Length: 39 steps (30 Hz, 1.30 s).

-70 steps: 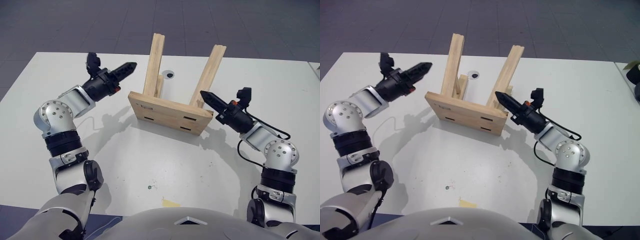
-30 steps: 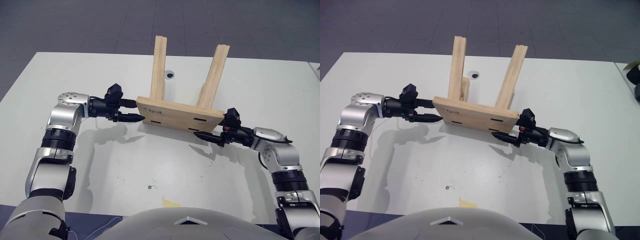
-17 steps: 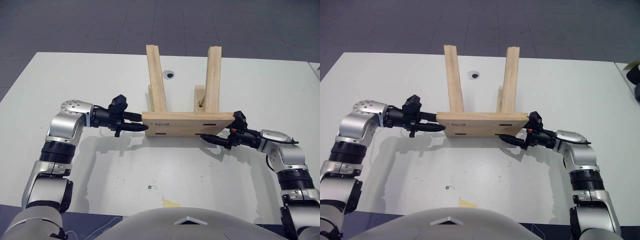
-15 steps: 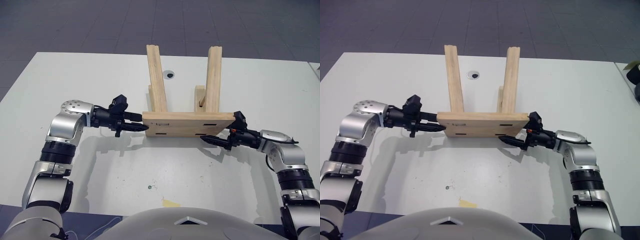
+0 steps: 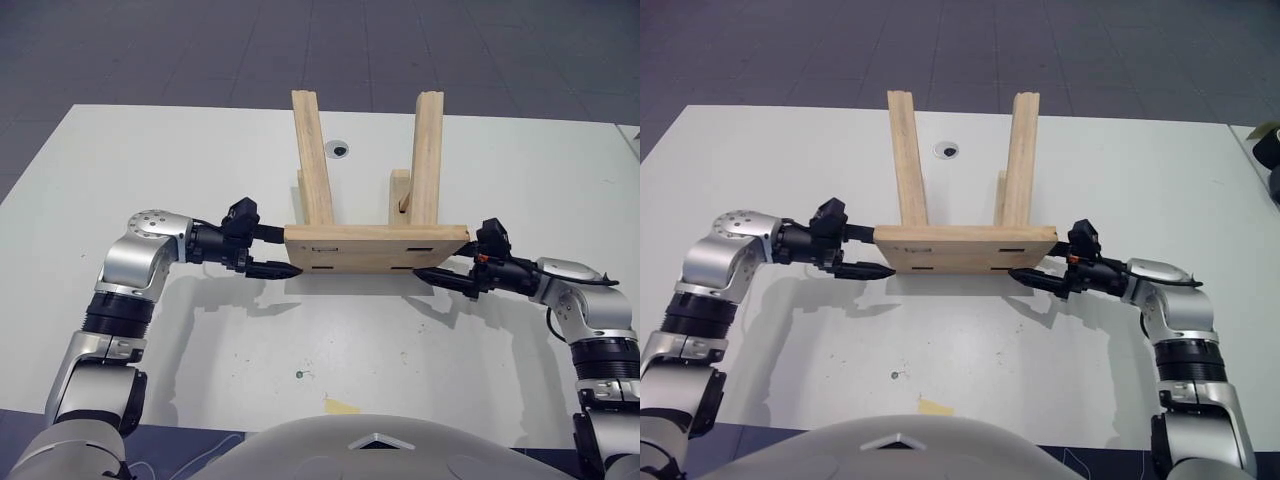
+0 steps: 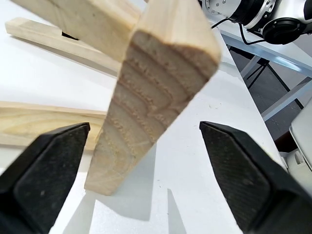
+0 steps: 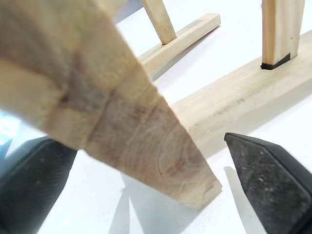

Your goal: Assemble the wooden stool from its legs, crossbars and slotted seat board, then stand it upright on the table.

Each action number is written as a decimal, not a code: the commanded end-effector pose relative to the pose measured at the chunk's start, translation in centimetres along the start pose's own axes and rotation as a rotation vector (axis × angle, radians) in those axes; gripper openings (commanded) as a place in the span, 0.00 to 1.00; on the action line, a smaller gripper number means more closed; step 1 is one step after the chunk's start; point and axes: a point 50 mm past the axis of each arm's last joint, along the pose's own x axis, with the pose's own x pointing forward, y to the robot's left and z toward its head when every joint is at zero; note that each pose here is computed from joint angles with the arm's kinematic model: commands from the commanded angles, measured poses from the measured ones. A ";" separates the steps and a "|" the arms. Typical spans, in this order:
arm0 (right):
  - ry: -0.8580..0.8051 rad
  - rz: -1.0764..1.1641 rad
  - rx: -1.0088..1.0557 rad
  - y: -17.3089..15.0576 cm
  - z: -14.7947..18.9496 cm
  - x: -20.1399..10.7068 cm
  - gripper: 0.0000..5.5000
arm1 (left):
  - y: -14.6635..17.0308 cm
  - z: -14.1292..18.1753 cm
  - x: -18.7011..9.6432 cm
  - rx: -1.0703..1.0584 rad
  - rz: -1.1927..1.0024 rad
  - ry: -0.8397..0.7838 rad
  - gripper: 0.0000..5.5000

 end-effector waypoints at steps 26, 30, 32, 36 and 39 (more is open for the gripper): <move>-0.477 0.386 0.159 6.6 7.3 2.2 0.37 | -0.8 7.9 -2.0 -0.325 -0.007 -0.491 0.37; -0.727 0.407 0.240 7.7 10.0 1.6 0.30 | -0.3 12.0 -2.6 -0.353 0.148 -0.655 0.36; -0.805 0.401 0.269 8.1 10.9 1.7 0.27 | 0.3 13.0 -2.3 -0.395 0.255 -0.686 0.35; -0.921 0.331 0.314 8.0 12.5 2.2 0.26 | 1.3 14.4 -1.7 -0.486 0.417 -0.754 0.35; -0.995 0.248 0.347 7.1 13.7 2.2 0.26 | 2.4 15.1 -1.5 -0.560 0.529 -0.772 0.35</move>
